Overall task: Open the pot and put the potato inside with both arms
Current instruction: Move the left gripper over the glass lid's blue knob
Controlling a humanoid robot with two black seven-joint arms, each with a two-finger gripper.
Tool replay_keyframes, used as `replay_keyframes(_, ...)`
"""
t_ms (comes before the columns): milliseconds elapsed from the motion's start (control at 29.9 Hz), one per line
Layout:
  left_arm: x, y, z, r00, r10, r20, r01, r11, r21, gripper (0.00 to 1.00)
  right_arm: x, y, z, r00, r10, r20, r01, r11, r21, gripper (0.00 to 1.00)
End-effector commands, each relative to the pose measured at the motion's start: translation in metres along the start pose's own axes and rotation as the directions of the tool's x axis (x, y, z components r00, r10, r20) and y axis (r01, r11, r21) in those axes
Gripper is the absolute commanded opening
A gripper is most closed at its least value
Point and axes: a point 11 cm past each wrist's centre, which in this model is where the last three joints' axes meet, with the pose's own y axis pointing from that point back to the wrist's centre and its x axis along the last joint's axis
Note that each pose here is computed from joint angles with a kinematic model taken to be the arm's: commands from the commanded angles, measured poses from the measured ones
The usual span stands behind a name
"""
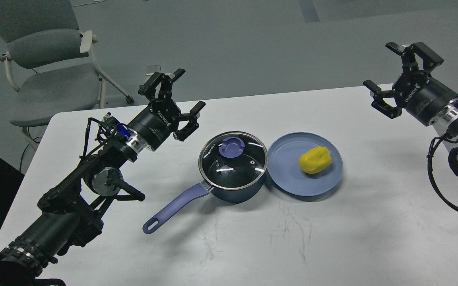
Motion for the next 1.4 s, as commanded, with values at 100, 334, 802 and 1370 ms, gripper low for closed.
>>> replay_keyframes(100, -0.001, 0.0, -0.001, 1.0, -0.002, 0.001, 0.002, 1.0, -0.002, 0.98, -0.003, -0.002, 0.004, 1.0, -0.007, 0.009, 0.007, 1.0, -0.002, 1.0)
replay_keyframes(334, 0.005, -0.003, 0.025, 0.998, -0.004, 0.055, 0.006, 1.0, -0.026, 0.98, -0.003, -0.001, 0.001, 1.0, -0.016, 0.01, 0.016, 1.0, 0.001, 1.0)
replay_keyframes(802, -0.052, -0.016, 0.102, 0.765, -0.254, 0.592, 0.263, 0.962, 0.073, 0.98, 0.013, 0.015, -0.004, 0.999, 0.019, -0.03, -0.02, 0.999, -0.025, 1.0)
replay_keyframes(1370, -0.103, -0.033, 0.032, -0.315, -0.636, 0.704, 0.117, 0.71, 0.694, 0.97, 0.019, 0.013, -0.005, 0.999, 0.04, -0.033, -0.041, 0.999, -0.012, 1.0)
